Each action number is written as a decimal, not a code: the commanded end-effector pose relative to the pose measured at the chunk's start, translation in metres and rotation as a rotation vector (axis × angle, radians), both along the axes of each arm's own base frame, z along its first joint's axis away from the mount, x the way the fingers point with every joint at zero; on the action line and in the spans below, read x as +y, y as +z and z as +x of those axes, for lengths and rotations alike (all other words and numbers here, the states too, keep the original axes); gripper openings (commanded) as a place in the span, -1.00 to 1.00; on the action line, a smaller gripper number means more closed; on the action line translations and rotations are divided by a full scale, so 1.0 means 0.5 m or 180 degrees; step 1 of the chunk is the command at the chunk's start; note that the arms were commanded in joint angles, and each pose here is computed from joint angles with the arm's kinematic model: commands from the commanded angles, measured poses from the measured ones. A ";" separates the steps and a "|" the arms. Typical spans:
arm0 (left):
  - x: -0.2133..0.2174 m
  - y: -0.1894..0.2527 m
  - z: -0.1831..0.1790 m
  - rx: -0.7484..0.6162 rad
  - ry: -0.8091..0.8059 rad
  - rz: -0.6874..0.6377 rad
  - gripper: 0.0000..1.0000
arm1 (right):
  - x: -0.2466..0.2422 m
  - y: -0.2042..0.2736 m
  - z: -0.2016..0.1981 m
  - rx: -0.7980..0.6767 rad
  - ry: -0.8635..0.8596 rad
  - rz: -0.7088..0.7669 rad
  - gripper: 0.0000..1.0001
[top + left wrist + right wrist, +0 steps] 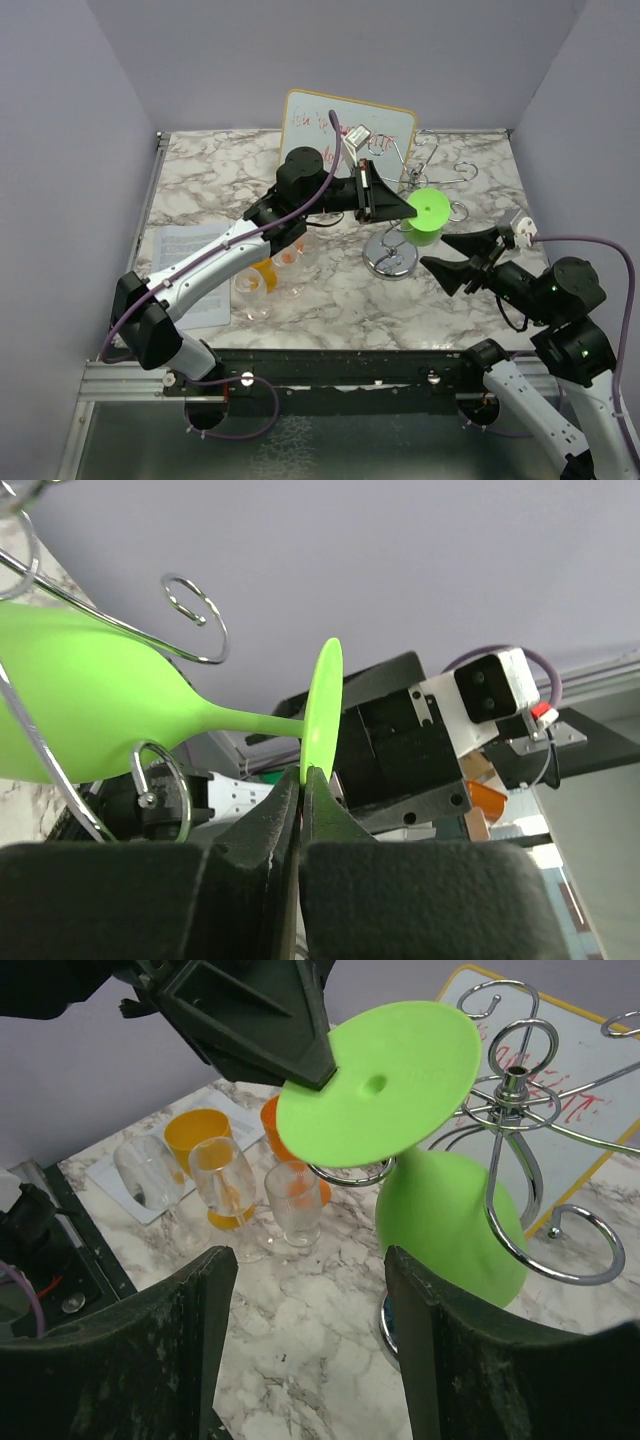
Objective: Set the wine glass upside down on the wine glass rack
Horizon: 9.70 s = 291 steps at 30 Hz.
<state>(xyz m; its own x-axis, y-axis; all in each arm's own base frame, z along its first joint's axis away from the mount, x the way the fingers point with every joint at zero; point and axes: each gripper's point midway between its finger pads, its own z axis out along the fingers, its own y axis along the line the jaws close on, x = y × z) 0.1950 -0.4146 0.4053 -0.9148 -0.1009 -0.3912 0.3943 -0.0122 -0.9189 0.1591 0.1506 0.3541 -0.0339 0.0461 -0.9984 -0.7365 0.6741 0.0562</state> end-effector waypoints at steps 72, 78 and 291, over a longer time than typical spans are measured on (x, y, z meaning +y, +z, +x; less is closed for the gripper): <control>0.095 -0.041 -0.016 0.0456 0.0435 0.0634 -1.00 | -0.196 0.042 0.054 0.0217 -0.1987 0.0912 0.38; 0.080 -0.044 -0.012 0.0284 0.0462 0.0667 -0.91 | -0.201 0.044 0.054 0.0211 -0.2030 0.0983 0.38; 0.021 -0.274 -0.175 -0.2473 0.1262 0.0866 0.53 | -0.051 -0.306 0.118 0.3183 -0.2153 0.2895 -0.99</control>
<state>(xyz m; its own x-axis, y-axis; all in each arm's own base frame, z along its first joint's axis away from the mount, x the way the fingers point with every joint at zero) 0.1136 -0.4199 0.2386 -0.2546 -0.0765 -0.9640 0.8462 0.4649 -0.2604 0.2076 0.1390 0.1896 -0.3953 0.9181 0.0284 0.4166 0.1516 0.8963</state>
